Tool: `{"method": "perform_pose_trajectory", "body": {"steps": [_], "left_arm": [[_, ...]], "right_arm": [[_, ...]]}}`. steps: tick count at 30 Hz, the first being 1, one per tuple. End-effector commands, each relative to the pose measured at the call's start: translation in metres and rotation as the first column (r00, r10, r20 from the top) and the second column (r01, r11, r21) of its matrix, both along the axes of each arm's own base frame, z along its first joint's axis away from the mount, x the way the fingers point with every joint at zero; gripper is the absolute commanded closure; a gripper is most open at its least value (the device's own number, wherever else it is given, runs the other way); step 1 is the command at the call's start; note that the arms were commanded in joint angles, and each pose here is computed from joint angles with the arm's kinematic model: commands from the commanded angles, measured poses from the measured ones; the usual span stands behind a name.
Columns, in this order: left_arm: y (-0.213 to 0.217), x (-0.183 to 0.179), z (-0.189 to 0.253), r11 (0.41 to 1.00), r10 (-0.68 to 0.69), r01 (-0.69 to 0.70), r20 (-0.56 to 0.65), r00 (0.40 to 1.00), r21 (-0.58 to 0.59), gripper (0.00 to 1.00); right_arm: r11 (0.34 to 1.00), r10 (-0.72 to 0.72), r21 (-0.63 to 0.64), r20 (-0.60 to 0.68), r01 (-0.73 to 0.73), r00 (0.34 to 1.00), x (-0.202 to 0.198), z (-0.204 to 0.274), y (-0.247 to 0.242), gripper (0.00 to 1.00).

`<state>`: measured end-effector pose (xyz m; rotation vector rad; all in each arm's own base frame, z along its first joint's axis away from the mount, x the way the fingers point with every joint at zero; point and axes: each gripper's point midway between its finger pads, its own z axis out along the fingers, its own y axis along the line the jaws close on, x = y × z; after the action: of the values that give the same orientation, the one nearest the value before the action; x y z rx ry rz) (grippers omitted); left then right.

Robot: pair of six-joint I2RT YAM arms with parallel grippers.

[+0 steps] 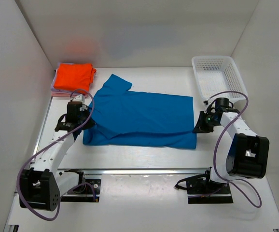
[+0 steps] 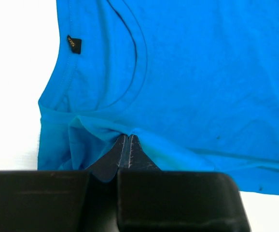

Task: Fold and stack the t-shirts
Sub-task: Fold the flattened tshirt in 1/3 of the way

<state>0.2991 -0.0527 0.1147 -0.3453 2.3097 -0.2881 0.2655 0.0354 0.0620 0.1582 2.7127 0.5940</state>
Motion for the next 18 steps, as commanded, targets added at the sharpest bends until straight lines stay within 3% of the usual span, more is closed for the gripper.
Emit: {"method": "perform_pose_trajectory", "body": {"steps": [1, 7, 9, 10, 11, 14, 16, 18], "left_arm": [[0.007, 0.019, 0.022, 1.000, 0.022, -0.023, 0.082, 0.996, 0.015, 1.00], [0.016, 0.036, 0.021, 0.998, 0.057, -0.059, 0.074, 0.996, 0.029, 0.99], [0.019, 0.044, 0.024, 0.997, 0.067, -0.070, 0.076, 0.995, 0.029, 0.79], [0.023, 0.050, 0.032, 0.996, 0.080, -0.083, 0.093, 0.992, 0.030, 0.63], [0.023, 0.053, 0.032, 0.996, 0.085, -0.088, 0.092, 0.992, 0.030, 0.47], [0.032, 0.062, 0.054, 0.993, 0.108, -0.112, 0.126, 0.986, 0.030, 0.31], [0.031, 0.057, 0.054, 0.995, 0.086, -0.090, 0.103, 0.991, 0.037, 0.30], [0.027, 0.048, 0.049, 0.996, 0.076, -0.079, 0.081, 0.994, 0.040, 0.32]], "right_arm": [[1.000, 0.026, -0.011, 0.062, -0.026, 0.998, 0.021, 0.007, 0.000, 1.00], [0.999, 0.029, -0.031, 0.039, -0.028, 0.999, 0.024, -0.002, 0.000, 0.99], [0.999, 0.029, -0.047, 0.059, -0.026, 0.998, 0.029, 0.000, -0.001, 0.83], [0.998, 0.028, -0.064, 0.076, -0.023, 0.997, 0.033, 0.003, -0.002, 0.79], [0.995, 0.032, -0.101, 0.093, -0.023, 0.995, 0.035, 0.006, -0.005, 0.67], [0.976, 0.001, -0.217, 0.156, 0.033, 0.988, 0.046, 0.025, -0.021, 0.44], [0.967, -0.036, -0.243, 0.166, 0.076, 0.985, 0.044, 0.031, -0.030, 0.39], [0.974, -0.051, -0.212, 0.165, 0.086, 0.985, 0.036, 0.036, -0.031, 0.41]]}}
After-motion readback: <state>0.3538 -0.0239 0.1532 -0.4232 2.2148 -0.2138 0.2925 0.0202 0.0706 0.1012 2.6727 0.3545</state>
